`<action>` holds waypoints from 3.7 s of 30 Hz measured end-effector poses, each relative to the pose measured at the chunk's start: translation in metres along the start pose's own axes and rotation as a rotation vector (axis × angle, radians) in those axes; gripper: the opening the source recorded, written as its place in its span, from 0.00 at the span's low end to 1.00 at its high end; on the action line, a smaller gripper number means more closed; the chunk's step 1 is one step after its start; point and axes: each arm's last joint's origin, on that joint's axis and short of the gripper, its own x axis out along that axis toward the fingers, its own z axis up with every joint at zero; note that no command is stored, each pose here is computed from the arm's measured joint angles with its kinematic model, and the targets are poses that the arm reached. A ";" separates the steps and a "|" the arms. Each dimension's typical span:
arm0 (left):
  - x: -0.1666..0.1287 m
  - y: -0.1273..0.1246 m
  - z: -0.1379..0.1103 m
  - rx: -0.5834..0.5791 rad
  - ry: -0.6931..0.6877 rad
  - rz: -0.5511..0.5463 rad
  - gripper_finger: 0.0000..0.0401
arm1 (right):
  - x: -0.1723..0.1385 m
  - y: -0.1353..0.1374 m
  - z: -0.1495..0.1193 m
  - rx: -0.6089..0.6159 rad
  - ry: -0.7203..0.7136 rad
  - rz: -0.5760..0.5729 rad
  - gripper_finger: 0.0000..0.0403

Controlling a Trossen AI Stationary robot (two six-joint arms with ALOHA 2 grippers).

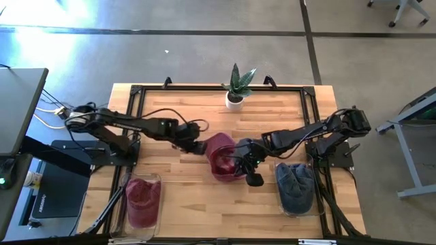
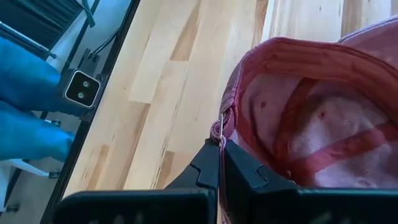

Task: Pick & Place hat
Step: Put the red cap into the left transparent bin

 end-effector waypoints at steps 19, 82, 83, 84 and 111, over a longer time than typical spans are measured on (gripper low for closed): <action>0.033 0.030 0.006 -0.225 -0.222 -0.152 0.40 | 0.000 0.000 0.001 -0.001 -0.015 0.000 0.01; 0.072 -0.003 0.004 0.025 -0.144 -0.368 0.02 | -0.027 -0.035 0.024 0.141 -0.061 -0.250 0.01; 0.071 -0.008 0.003 0.040 -0.141 -0.368 0.02 | -0.028 -0.039 0.023 0.146 -0.051 -0.251 0.01; 0.070 -0.012 0.003 0.055 -0.141 -0.373 0.01 | -0.027 -0.043 0.023 0.149 -0.043 -0.248 0.01; 0.063 -0.026 0.000 0.061 -0.040 -0.185 0.01 | -0.033 -0.012 0.012 0.330 0.056 -0.153 0.54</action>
